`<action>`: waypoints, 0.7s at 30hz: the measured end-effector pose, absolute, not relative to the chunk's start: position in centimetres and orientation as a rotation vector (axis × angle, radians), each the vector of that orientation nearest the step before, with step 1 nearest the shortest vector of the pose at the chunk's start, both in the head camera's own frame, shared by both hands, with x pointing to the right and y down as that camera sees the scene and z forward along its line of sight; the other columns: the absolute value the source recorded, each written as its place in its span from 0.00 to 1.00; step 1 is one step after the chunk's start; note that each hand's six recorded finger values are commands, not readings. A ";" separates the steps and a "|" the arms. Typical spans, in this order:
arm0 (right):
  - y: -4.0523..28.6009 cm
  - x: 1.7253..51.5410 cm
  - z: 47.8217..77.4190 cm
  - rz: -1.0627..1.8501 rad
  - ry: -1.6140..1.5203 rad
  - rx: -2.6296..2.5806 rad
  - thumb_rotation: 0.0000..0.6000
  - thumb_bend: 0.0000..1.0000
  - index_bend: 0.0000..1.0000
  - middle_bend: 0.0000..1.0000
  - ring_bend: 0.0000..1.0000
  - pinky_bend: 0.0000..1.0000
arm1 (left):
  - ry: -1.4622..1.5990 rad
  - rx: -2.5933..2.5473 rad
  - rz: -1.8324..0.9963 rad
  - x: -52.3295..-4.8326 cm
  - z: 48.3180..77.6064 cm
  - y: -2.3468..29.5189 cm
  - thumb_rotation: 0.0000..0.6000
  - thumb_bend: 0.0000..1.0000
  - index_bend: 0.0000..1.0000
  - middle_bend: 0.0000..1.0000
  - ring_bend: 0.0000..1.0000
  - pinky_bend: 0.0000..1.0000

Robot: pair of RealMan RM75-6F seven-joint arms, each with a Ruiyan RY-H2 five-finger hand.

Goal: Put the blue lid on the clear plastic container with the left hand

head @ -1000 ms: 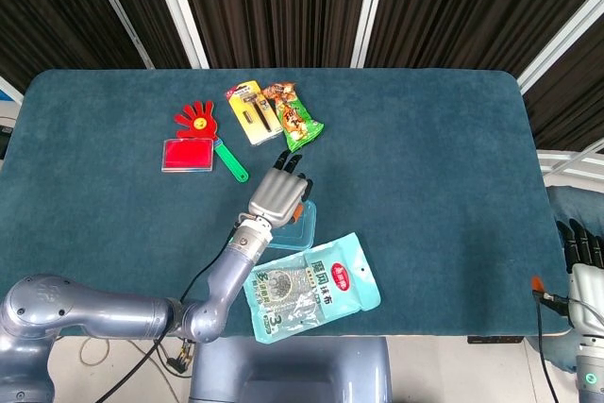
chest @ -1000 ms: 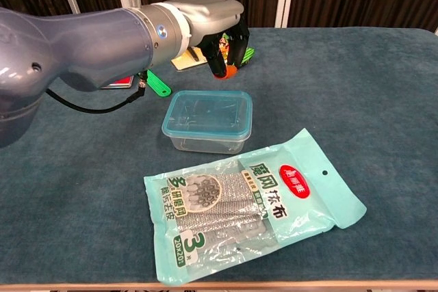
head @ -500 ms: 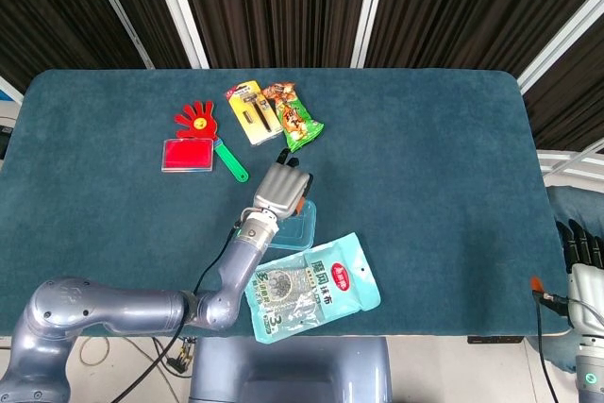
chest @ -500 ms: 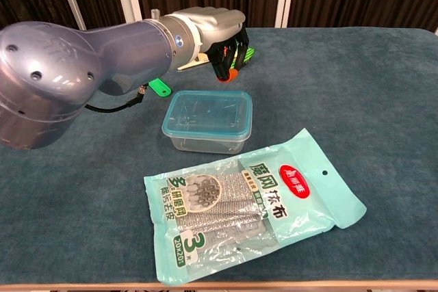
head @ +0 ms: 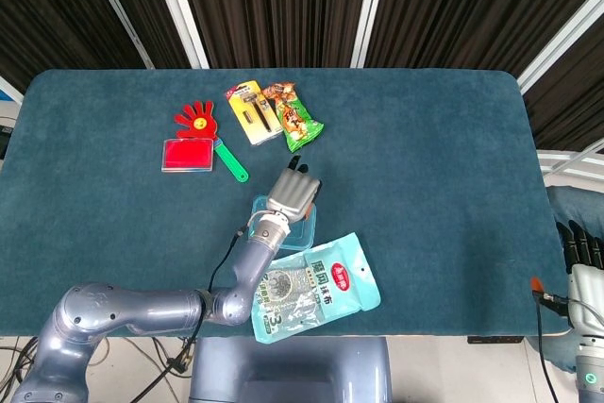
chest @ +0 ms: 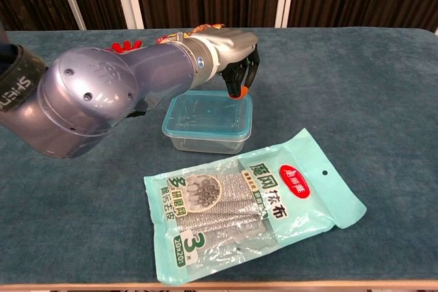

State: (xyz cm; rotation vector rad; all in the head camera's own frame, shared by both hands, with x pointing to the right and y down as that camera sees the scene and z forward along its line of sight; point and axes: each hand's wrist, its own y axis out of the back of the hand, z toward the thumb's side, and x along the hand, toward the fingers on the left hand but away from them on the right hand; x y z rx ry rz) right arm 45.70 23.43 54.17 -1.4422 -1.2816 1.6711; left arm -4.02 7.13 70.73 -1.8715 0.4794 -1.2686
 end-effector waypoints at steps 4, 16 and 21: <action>23.4 45.7 54.1 1.671 -1.283 -1.442 1.00 0.35 0.00 0.00 0.00 0.00 | 0.466 -1.850 -1.271 -3.9 71.0 7.4 1.00 0.51 0.61 0.57 0.20 0.08; 23.4 45.7 54.1 1.674 -1.286 -1.438 1.00 0.35 0.00 0.00 0.00 0.00 | 0.435 -1.822 -1.268 -3.6 71.5 8.0 1.00 0.51 0.61 0.57 0.20 0.08; 23.4 45.8 54.1 1.674 -1.288 -1.437 1.00 0.35 0.00 0.00 0.00 0.00 | 0.420 -1.813 -1.272 -3.6 71.9 8.2 1.00 0.51 0.61 0.57 0.20 0.08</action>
